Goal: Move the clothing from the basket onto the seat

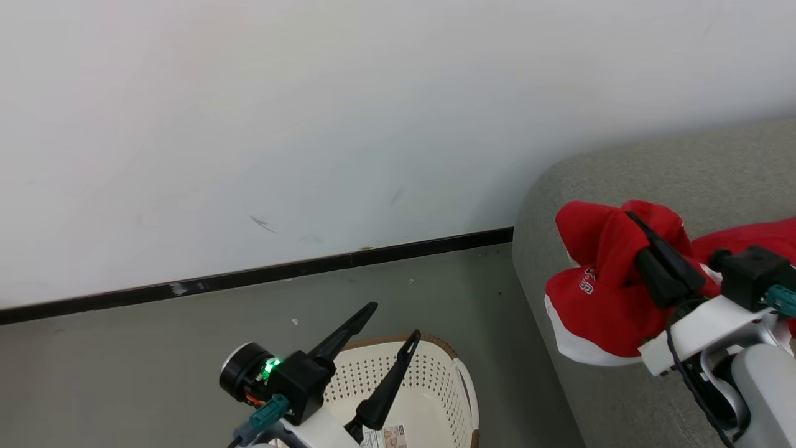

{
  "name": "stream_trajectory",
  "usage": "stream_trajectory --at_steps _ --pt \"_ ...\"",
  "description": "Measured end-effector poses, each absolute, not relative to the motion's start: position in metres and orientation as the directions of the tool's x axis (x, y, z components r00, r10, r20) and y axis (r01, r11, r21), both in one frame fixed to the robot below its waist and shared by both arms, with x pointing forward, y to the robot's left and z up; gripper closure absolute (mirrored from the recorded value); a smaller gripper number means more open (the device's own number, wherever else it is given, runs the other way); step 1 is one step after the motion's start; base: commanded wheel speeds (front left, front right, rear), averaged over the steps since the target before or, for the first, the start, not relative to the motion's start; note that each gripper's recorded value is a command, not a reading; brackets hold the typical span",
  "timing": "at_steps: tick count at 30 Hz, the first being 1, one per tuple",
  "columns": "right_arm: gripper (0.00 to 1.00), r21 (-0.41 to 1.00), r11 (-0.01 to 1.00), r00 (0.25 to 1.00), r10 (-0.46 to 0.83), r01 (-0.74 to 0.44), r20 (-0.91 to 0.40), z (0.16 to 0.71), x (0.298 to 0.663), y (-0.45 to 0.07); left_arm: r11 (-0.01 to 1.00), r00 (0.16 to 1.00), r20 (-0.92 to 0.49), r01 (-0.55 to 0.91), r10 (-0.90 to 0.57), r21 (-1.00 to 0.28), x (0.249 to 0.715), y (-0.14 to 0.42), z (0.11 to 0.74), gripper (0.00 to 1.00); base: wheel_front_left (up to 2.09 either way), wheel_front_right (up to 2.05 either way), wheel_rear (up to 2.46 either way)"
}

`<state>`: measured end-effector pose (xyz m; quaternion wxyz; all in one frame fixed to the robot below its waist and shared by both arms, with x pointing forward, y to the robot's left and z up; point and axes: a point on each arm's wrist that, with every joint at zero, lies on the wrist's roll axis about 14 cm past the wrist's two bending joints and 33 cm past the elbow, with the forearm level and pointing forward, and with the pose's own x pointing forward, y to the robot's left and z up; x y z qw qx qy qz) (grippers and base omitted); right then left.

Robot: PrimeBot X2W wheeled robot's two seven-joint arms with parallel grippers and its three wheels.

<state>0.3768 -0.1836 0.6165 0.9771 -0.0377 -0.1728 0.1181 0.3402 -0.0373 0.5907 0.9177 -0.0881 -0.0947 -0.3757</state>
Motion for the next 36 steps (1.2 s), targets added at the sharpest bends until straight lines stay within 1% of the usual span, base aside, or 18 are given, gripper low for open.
stream_trajectory --at_steps 6,8,18,24,28,31,33,36 --pt "1.00 -0.104 0.992 0.944 0.096 -0.067 0.315 0.604 0.351 -0.233 0.640 0.640 0.224 0.764 -0.735 -0.081 0.325 -0.058 0.581 0.00 0.00 0.00 0.00" --pt "1.00 -0.084 0.996 0.948 0.034 -0.008 0.317 0.600 0.336 -0.249 0.609 0.609 0.225 0.789 -0.760 -0.079 0.319 -0.068 0.581 0.00 0.00 0.00 0.00" --pt "1.00 -0.078 0.990 0.942 -0.090 0.121 0.322 0.594 0.294 -0.276 0.490 0.495 0.219 0.868 -0.841 -0.081 0.295 -0.104 0.577 0.00 0.00 0.00 0.00" --pt "1.00 -0.080 0.977 0.934 -0.162 0.197 0.319 0.590 0.269 -0.293 0.442 0.449 0.217 0.893 -0.866 -0.086 0.286 -0.119 0.575 0.00 0.00 0.00 0.00" --pt "1.00 -0.070 0.974 0.930 -0.181 0.214 0.319 0.589 0.263 -0.296 0.423 0.432 0.217 0.902 -0.875 -0.091 0.283 -0.125 0.574 0.00 0.00 0.00 0.00" --pt "1.00 -0.046 0.979 0.931 -0.174 0.199 0.321 0.589 0.261 -0.292 0.407 0.418 0.213 0.908 -0.883 -0.095 0.281 -0.131 0.573 0.00 0.00 0.00 0.00" --pt "1.00 -0.054 0.982 0.934 -0.154 0.180 0.322 0.591 0.262 -0.290 0.401 0.412 0.208 0.911 -0.887 -0.096 0.281 -0.133 0.571 0.00 0.00 0.00 0.00" --pt "1.00 -0.096 0.981 0.923 -0.124 0.169 0.365 0.614 0.271 -0.296 0.399 0.411 0.205 0.911 -0.888 -0.101 0.283 -0.135 0.570 0.00 0.00 0.00 0.00"
